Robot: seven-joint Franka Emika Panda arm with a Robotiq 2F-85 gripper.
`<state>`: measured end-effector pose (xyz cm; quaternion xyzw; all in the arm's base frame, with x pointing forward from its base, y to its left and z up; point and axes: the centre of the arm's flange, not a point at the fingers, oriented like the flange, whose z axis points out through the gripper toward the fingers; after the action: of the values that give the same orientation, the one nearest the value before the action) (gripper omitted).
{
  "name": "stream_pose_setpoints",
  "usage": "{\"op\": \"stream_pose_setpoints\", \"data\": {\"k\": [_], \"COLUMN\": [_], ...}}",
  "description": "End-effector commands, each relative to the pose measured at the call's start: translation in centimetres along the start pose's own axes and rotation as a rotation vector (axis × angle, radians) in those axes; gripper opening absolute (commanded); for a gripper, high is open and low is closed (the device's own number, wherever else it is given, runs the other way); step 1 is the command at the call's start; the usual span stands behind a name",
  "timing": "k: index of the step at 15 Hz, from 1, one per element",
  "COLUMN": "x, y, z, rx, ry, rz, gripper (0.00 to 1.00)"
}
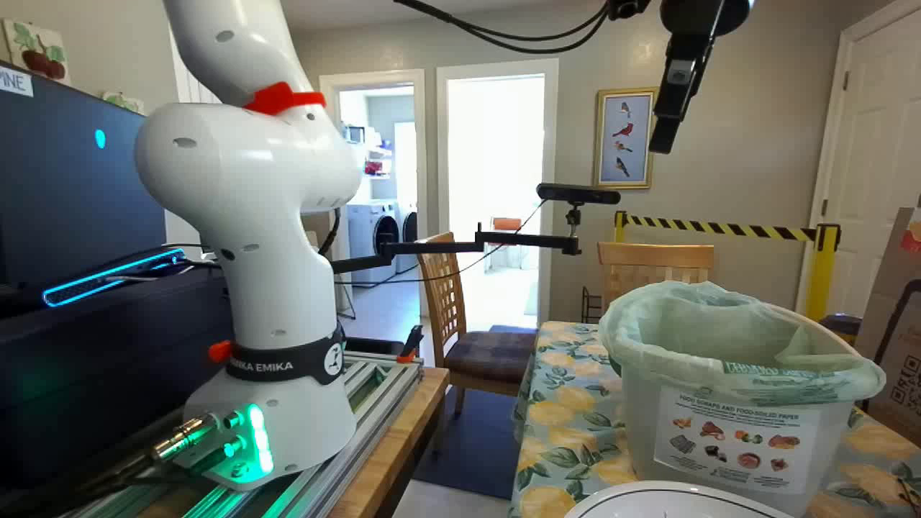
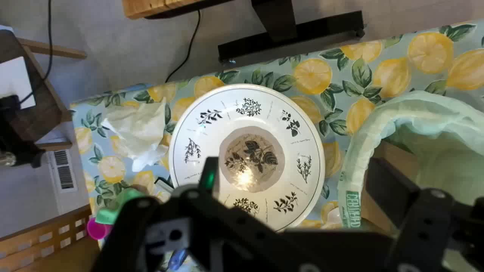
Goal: Use the white napkin to wipe the white bowl then throw it in the bin.
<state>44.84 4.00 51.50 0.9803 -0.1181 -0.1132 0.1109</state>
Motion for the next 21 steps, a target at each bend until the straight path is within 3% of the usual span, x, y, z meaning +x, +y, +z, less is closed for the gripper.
{"op": "stream_pose_setpoints", "data": {"k": [1,5,6,11,13,15,21], "x": [0.0,0.0,0.4,2.1,2.4,2.6,1.9], "y": [0.0,0.0,0.5,4.3,4.7,4.8,6.6], "z": [0.0,0.0,0.5,3.3,4.3,5.2,8.4], "rx": [0.000,0.000,-0.094,-0.278,-0.224,-0.111,0.203], "ry": [0.000,0.000,0.022,0.189,0.271,0.356,0.448], "rz": [0.000,0.000,0.082,0.239,0.244,0.234,0.236], "gripper": [1.00,1.00,1.00,1.00,1.00,1.00,1.00]}}
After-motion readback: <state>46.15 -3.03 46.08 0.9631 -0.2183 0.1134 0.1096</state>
